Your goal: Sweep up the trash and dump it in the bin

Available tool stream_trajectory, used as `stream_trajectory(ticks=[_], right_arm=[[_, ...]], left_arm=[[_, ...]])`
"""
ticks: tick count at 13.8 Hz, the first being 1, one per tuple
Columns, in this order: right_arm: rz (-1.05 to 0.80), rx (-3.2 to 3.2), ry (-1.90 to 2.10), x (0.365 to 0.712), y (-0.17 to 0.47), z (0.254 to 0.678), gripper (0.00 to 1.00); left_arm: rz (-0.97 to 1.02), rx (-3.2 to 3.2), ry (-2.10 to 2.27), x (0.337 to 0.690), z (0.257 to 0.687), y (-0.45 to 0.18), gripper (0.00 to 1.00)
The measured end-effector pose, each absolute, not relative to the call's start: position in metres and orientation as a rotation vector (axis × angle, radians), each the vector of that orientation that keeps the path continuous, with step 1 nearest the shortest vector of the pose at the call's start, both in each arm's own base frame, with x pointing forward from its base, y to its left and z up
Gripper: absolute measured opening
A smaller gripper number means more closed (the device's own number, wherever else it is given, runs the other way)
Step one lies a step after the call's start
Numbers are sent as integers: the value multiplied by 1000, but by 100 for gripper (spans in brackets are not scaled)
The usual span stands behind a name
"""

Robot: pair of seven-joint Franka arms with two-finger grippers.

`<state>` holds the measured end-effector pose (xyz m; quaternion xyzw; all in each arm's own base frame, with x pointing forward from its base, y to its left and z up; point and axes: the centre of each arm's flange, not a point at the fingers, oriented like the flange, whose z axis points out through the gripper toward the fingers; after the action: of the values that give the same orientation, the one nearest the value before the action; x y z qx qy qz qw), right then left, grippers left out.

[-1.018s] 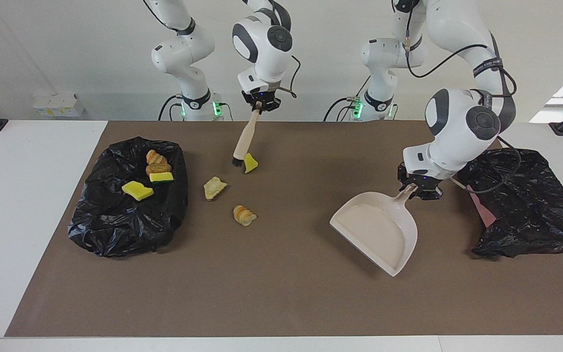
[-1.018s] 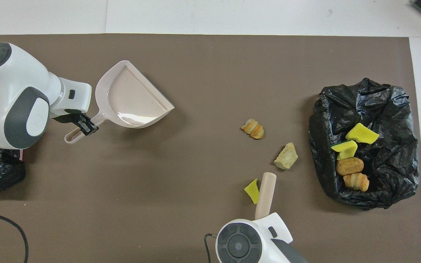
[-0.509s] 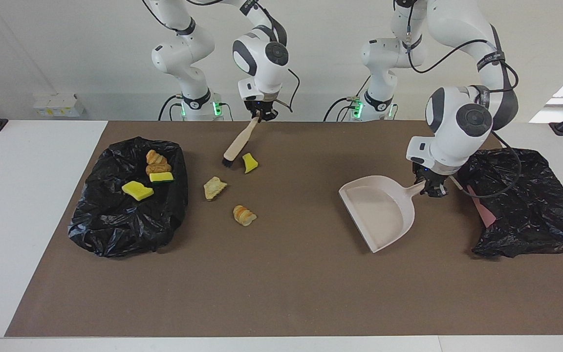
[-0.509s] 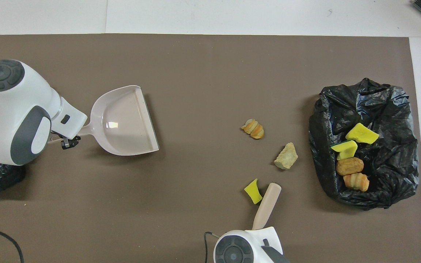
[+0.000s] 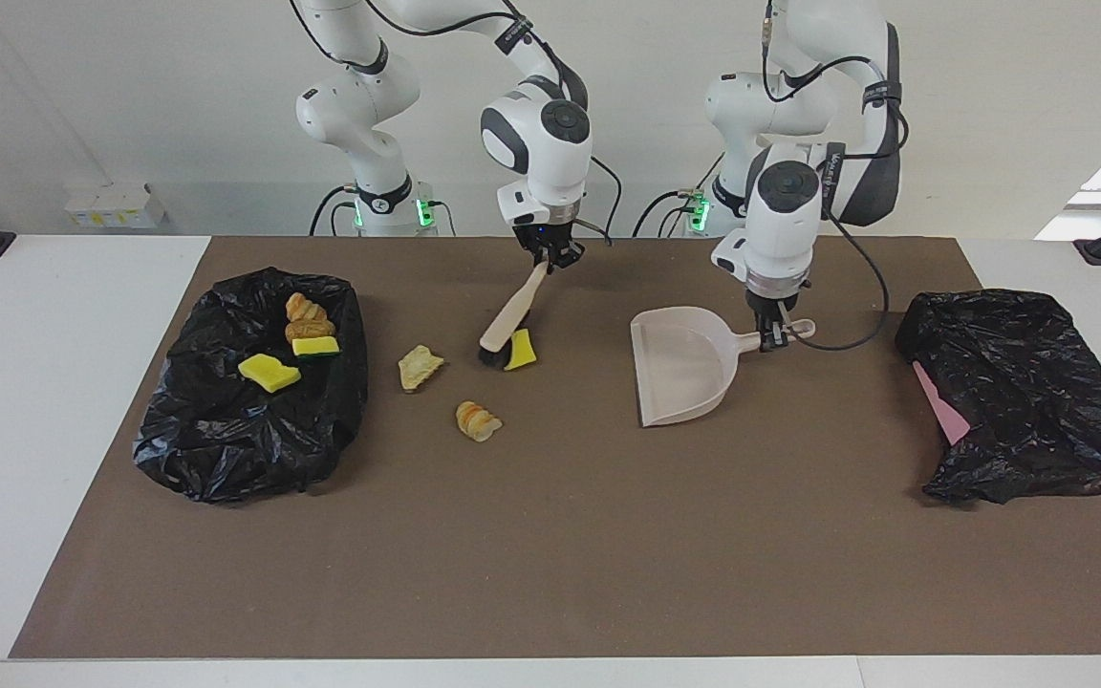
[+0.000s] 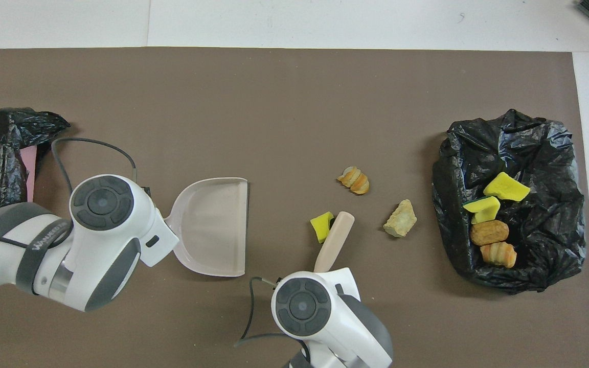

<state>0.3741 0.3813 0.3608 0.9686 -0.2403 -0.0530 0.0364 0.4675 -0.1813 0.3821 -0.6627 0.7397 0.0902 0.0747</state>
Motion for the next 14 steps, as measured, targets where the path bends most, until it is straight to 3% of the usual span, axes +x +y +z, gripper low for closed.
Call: stream_trajectory(ticks=[4,9,14], right_arm=[[-176,2973,-605,414,393,375,26],[-279,2930,-404,440,319,442,26],[-322,2791,-390,456,249,424,26]], left_arm=[[287,-1966,2246,448,377,-205,32],[258,-2205,2064,449,374,-201,32],[251,-2258,2013,448,374,-202,32]])
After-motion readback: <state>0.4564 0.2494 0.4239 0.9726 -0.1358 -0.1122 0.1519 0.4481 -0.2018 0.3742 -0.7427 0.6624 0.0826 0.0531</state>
